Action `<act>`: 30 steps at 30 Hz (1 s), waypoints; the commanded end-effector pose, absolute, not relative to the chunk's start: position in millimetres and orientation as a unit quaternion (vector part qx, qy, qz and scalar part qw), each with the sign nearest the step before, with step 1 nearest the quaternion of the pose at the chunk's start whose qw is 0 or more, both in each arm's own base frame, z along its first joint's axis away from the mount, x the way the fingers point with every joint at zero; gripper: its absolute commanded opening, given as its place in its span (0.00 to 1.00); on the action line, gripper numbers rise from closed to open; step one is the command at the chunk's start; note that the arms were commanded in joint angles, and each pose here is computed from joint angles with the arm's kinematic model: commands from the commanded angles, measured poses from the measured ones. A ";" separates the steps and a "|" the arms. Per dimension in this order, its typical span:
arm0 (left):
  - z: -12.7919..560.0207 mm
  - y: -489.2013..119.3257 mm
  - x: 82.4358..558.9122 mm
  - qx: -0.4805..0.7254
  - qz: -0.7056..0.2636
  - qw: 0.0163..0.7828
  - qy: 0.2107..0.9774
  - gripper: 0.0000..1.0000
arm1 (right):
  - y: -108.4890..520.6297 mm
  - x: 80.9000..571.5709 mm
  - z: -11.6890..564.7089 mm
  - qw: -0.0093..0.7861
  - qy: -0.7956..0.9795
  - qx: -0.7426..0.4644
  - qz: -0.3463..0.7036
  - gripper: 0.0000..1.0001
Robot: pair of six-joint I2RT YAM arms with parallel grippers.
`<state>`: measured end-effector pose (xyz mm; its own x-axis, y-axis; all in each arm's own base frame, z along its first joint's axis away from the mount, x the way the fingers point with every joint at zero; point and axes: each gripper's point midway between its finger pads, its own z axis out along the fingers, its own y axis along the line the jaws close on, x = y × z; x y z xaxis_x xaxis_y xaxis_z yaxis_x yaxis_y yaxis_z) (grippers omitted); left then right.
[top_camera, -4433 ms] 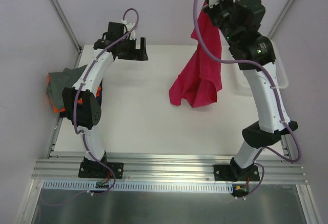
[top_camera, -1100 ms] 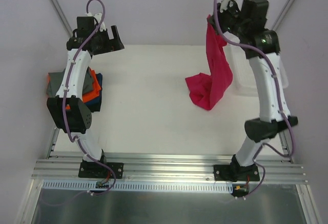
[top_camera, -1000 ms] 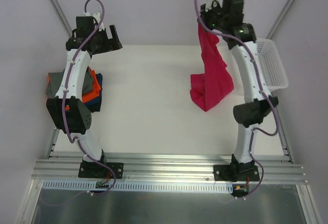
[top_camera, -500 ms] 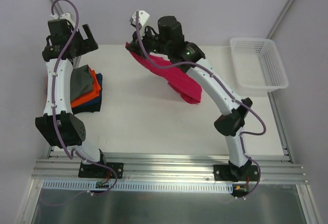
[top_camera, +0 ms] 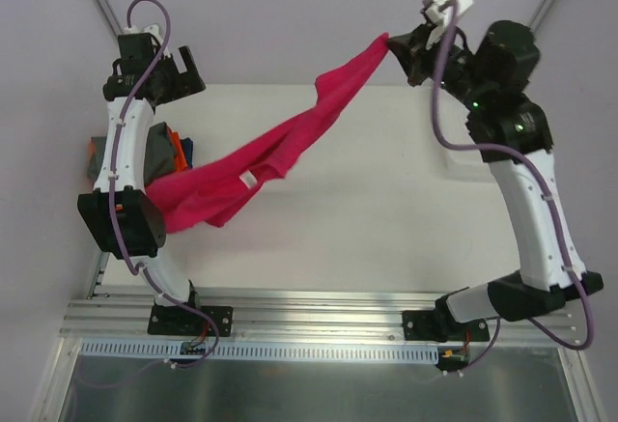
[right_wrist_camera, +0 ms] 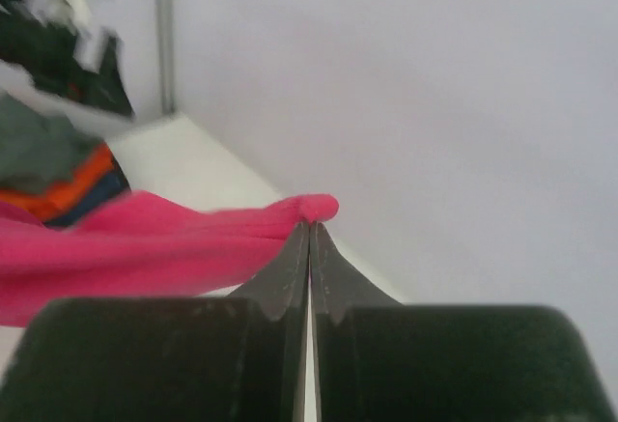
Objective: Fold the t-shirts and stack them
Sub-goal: Flatten out the tshirt
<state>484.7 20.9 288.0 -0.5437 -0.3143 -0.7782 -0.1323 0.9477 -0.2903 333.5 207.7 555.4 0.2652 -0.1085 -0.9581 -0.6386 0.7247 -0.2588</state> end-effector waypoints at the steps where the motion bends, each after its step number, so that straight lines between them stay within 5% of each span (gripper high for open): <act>1: 317.0 -0.5 490.1 -0.103 -0.116 0.490 0.858 0.99 | 197.7 408.4 390.4 0.563 0.740 -0.338 0.147 0.00; 7: 314.2 -11.1 487.8 -0.092 -0.123 0.486 0.860 0.99 | 202.9 410.8 269.6 0.396 0.825 -0.371 0.155 0.00; 11: 303.1 -15.8 478.1 -0.080 -0.131 0.472 0.868 0.99 | 191.5 420.0 241.8 0.366 0.841 -0.381 0.119 0.00; 21: 194.0 -70.7 392.0 -0.097 -0.269 0.273 0.918 0.95 | 127.0 466.7 244.0 0.397 0.857 -0.323 -0.060 0.00; 26: 199.1 -69.4 399.1 -0.084 -0.266 0.283 0.918 0.95 | 52.2 500.6 282.3 0.450 0.862 -0.190 -0.131 0.00; 30: 206.1 -74.3 406.1 -0.071 -0.278 0.281 0.916 0.93 | 32.2 501.2 251.6 0.390 0.885 -0.200 -0.157 0.00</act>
